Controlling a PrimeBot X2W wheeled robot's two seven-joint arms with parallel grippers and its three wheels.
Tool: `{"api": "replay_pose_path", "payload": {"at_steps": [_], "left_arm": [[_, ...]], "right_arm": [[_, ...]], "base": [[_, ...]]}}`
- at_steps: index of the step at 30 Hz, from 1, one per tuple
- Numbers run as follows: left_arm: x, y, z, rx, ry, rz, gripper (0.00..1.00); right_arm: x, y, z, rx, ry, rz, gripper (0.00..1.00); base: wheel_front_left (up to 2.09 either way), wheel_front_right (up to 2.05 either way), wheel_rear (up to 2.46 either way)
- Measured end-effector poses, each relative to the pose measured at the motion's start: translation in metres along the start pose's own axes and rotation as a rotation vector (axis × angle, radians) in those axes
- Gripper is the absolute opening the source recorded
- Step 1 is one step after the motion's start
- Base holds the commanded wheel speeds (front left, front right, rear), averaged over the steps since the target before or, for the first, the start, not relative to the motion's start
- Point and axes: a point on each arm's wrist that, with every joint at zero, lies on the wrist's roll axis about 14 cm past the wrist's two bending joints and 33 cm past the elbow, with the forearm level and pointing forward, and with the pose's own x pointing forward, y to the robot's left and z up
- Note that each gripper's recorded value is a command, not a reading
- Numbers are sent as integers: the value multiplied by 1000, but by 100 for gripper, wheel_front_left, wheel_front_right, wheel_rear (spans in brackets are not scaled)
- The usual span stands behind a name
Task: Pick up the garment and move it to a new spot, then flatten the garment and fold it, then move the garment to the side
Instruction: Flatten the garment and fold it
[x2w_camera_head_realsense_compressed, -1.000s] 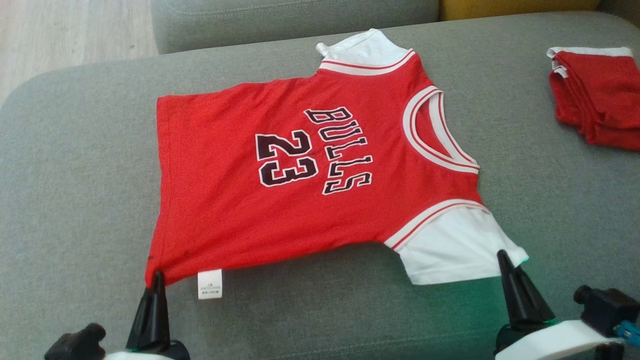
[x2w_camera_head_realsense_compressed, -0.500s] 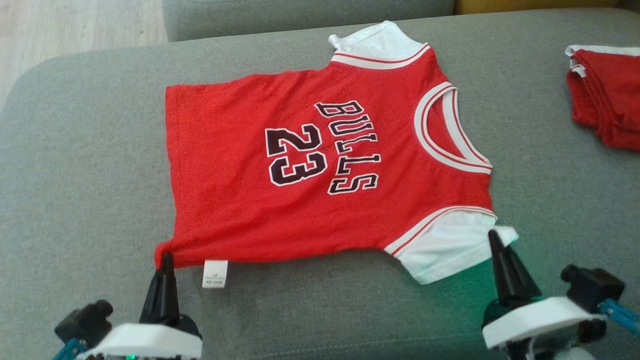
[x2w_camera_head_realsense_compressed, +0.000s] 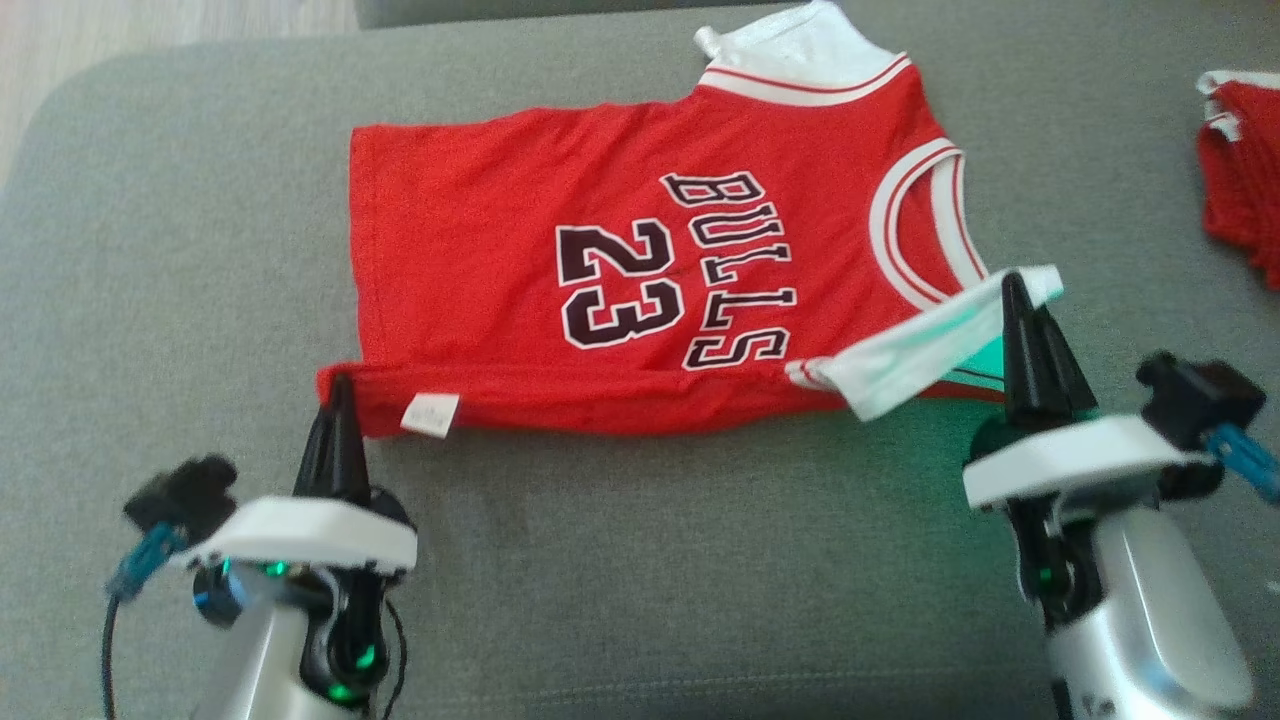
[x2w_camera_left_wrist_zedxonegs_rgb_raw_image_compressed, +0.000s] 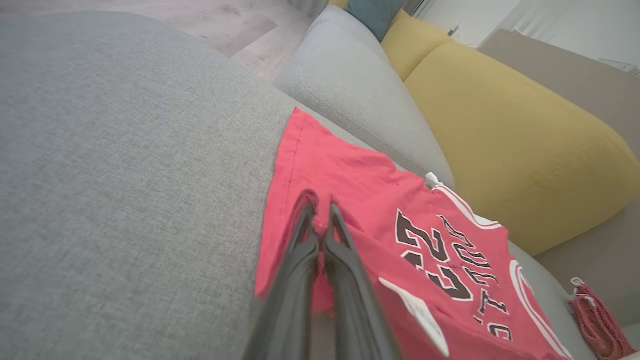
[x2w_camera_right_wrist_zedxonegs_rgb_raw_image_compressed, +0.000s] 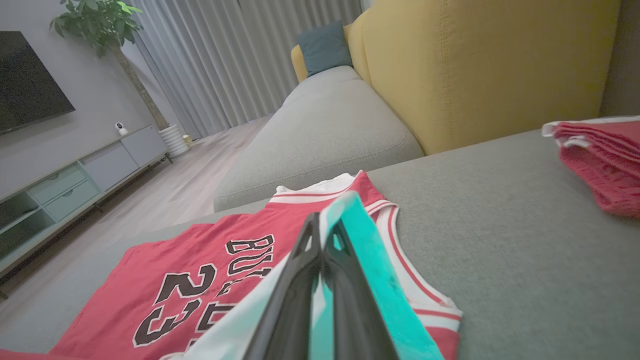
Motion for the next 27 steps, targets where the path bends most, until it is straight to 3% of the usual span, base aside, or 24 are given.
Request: {"api": "replay_pose_path", "payload": {"at_steps": [10,18,22,23,24,25,26,27], "left_arm": [[37,16,-13,46,60,46,0],[43,25,-31,65,115,59,0],[45,23,-30,79,110,48,34],[46,22,-30,82,110,43,47],[45,21,-30,89,111,38,74],[44,20,-30,93,110,35,74],[44,20,-29,97,108,33,98],[44,20,-27,99,102,30,100]], "right_arm": [[60,0,-24,-28,59,12,0],[83,-4,-48,-46,131,-2,0],[93,-6,-55,-62,165,-10,0],[95,-7,-56,-62,174,-15,0],[97,-8,-58,-68,184,-19,0],[99,-9,-60,-74,194,-22,0],[101,-10,-61,-76,201,-28,0],[103,-12,-61,-78,205,-33,0]], "base": [[0,0,0],[0,0,0],[0,0,0],[0,0,0],[0,0,0],[0,0,0],[0,0,0],[0,0,0]]}}
